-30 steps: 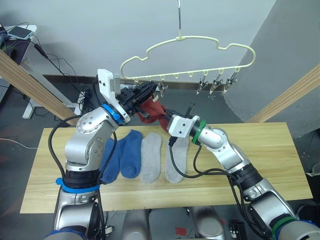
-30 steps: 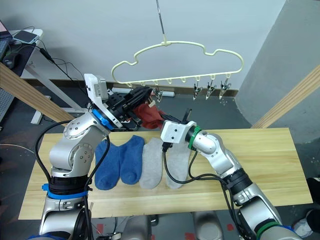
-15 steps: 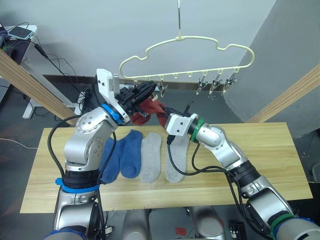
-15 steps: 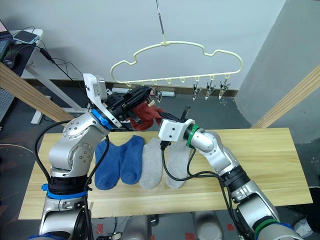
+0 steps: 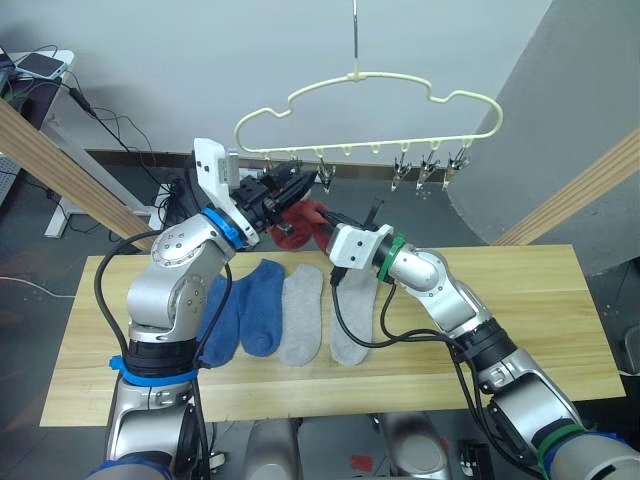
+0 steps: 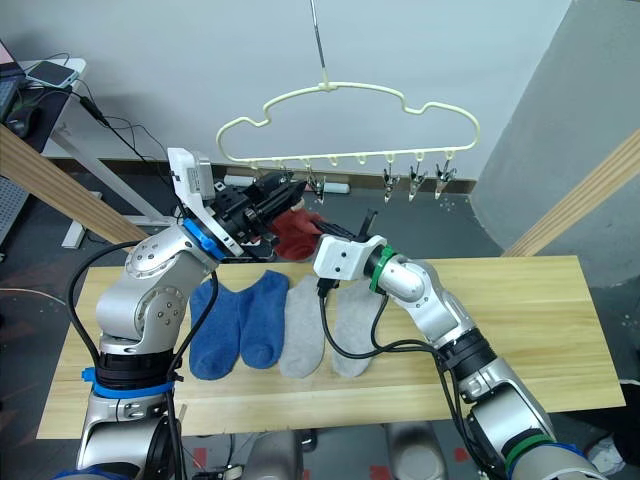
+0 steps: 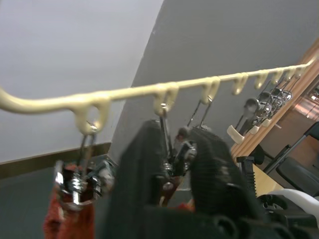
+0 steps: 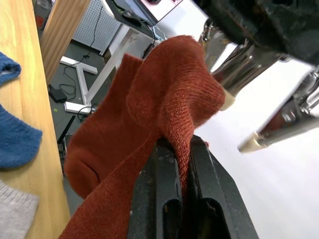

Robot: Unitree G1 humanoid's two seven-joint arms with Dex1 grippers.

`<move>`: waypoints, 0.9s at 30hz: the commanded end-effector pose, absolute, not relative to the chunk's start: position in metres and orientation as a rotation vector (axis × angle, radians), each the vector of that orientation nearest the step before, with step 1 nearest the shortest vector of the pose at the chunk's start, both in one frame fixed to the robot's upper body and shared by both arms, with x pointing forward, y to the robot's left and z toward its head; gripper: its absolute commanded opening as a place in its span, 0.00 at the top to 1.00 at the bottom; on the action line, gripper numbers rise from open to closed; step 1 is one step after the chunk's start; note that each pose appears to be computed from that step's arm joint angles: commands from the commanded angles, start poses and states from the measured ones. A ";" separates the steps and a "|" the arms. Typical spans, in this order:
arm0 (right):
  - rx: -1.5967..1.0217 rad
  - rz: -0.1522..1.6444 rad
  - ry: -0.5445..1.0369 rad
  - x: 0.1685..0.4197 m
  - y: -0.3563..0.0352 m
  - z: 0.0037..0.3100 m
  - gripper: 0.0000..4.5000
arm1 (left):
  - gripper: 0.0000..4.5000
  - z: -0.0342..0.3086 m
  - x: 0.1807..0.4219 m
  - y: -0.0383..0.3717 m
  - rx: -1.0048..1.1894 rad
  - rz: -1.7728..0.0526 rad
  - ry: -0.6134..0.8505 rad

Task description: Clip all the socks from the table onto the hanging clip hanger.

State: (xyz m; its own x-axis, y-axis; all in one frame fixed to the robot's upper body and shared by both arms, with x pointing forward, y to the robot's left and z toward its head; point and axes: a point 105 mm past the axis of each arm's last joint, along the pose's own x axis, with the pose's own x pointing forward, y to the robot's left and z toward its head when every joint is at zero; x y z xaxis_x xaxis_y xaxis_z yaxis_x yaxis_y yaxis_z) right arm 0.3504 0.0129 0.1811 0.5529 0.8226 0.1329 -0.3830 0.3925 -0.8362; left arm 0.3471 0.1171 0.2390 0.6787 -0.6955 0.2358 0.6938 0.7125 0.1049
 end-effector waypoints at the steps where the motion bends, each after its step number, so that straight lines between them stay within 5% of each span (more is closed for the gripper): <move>1: -0.818 0.825 -0.649 0.347 0.018 0.195 1.00 | 0.39 0.248 0.341 0.120 0.018 -0.788 -0.298; 5: -0.814 0.830 -0.650 0.346 0.020 0.196 1.00 | 0.11 0.246 0.339 0.124 0.025 -0.786 -0.287; 27: -0.806 0.858 -0.609 0.346 0.021 0.190 1.00 | 0.11 0.229 0.323 0.153 0.107 -0.734 -0.233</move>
State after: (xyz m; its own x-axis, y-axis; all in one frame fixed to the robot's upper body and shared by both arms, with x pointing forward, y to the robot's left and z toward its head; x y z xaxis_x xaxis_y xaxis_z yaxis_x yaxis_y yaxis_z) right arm 0.3481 0.0211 0.1816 0.5309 0.8397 0.1145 -0.4220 0.3791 -0.8235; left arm 0.3282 0.1555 0.2179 0.7329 -0.6673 0.1324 0.6529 0.7446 0.1389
